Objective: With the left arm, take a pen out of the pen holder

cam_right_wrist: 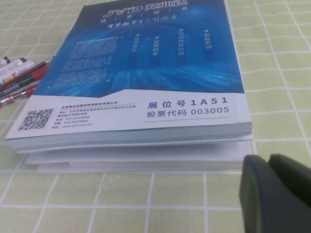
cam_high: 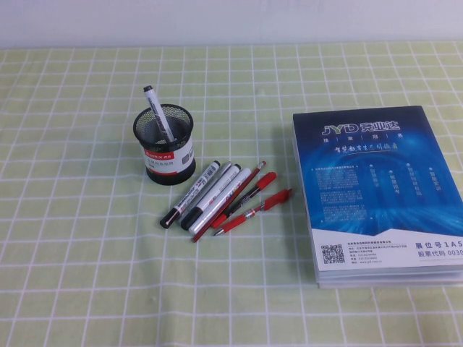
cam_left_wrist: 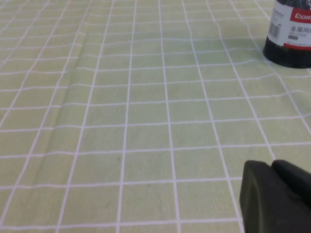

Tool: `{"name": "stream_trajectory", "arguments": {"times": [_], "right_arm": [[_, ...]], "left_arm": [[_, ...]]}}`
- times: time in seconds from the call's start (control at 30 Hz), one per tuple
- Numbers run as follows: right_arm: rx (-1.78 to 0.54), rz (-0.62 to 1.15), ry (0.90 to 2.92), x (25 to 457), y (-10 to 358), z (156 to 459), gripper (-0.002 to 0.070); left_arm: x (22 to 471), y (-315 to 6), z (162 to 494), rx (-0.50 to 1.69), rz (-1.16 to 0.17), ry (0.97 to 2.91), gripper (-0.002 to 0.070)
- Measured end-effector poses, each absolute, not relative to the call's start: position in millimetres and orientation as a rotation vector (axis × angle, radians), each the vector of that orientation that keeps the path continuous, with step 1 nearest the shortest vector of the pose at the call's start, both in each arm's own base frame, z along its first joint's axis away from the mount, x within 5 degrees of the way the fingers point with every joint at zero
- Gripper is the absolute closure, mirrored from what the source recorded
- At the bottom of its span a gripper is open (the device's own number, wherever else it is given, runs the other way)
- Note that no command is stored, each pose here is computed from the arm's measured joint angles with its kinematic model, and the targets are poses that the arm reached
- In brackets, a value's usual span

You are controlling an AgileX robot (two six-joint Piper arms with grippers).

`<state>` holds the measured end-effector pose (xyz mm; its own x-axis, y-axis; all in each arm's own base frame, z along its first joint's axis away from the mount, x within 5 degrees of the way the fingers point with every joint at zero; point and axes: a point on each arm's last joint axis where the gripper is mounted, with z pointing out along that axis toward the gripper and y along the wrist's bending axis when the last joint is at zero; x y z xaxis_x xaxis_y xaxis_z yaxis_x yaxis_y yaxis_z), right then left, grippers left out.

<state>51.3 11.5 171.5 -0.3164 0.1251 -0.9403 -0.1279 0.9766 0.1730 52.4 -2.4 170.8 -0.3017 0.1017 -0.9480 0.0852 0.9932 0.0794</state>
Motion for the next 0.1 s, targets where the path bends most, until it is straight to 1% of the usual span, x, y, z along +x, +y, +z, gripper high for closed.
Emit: {"name": "stream_trajectory", "arguments": {"times": [0.1], "right_arm": [[-0.002,0.252,1.876,51.3,11.5,171.5,0.0691]], "left_arm": [[52.4,-2.4,170.8,0.135,0.016,1.879,0.0676]]}}
